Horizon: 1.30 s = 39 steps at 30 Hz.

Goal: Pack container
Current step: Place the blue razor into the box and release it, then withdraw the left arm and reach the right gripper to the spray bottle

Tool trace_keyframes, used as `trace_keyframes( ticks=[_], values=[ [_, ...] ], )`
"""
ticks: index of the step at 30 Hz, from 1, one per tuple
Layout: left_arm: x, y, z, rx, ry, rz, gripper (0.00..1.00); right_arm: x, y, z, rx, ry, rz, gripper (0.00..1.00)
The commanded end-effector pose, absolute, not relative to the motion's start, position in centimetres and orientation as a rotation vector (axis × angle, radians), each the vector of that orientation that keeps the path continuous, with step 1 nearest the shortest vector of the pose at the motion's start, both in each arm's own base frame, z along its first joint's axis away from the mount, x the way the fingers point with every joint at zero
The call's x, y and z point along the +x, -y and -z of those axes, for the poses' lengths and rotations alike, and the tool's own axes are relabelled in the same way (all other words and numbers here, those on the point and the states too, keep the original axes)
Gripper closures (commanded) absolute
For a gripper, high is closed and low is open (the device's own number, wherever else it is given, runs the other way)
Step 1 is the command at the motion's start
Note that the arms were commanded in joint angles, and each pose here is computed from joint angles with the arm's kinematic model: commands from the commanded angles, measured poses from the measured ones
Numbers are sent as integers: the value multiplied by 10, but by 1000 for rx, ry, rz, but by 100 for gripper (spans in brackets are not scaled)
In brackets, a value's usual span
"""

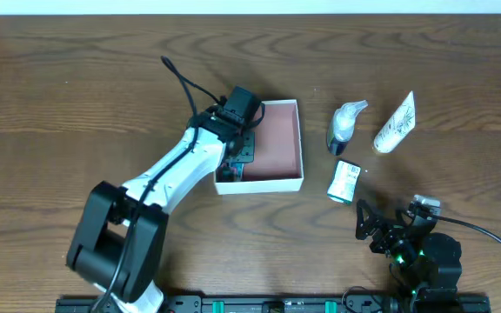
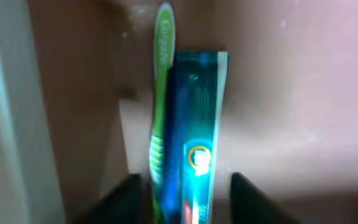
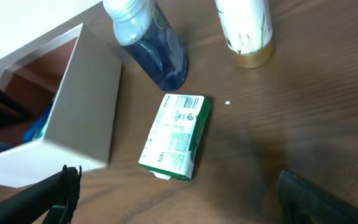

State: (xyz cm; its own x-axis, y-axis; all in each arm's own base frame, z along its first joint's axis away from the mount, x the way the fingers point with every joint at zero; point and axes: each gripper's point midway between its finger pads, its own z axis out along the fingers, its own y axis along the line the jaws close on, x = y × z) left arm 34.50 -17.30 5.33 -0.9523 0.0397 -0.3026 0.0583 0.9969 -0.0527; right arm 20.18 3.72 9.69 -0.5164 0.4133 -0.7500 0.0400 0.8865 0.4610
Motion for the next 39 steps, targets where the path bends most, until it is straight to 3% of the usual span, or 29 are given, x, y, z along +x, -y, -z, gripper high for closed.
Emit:
trace_keyframes(
  ticks=[1,10,14,19,22,23,25,28,33,39],
  values=[
    [350,175,-100,11,-2737,158,47,202,-35,-97,349,-2068,-484,1],
    [313,155,-213,-16,-2518,304,37,202,-35,-97,349,-2068,-484,1],
    [289,112,-240,-33,-2459,158,32,202,-35,-97,349,-2068,-484,2],
    [267,40,-238,-205,-2491,-139,12,203,-35,-98,352,-2064,-488,1],
    [257,13,-228,-305,-2549,-212,7,203,-44,-103,455,-2041,-625,1],
    [256,7,-226,-331,-2560,-227,1,202,-49,-103,502,-2043,-686,1],
    [252,-2,-222,-367,-2582,-253,2,202,-58,-110,453,-2032,-750,1],
    [251,-5,-221,-382,-2589,-263,2,197,-87,-133,99,-1981,-811,1],
    [251,-5,-221,-382,-2590,-264,2,194,-89,-155,65,-2035,-792,1],
    [251,-5,-221,-382,-2590,-264,2,211,-64,-202,70,-2210,-502,1]
  ],
)
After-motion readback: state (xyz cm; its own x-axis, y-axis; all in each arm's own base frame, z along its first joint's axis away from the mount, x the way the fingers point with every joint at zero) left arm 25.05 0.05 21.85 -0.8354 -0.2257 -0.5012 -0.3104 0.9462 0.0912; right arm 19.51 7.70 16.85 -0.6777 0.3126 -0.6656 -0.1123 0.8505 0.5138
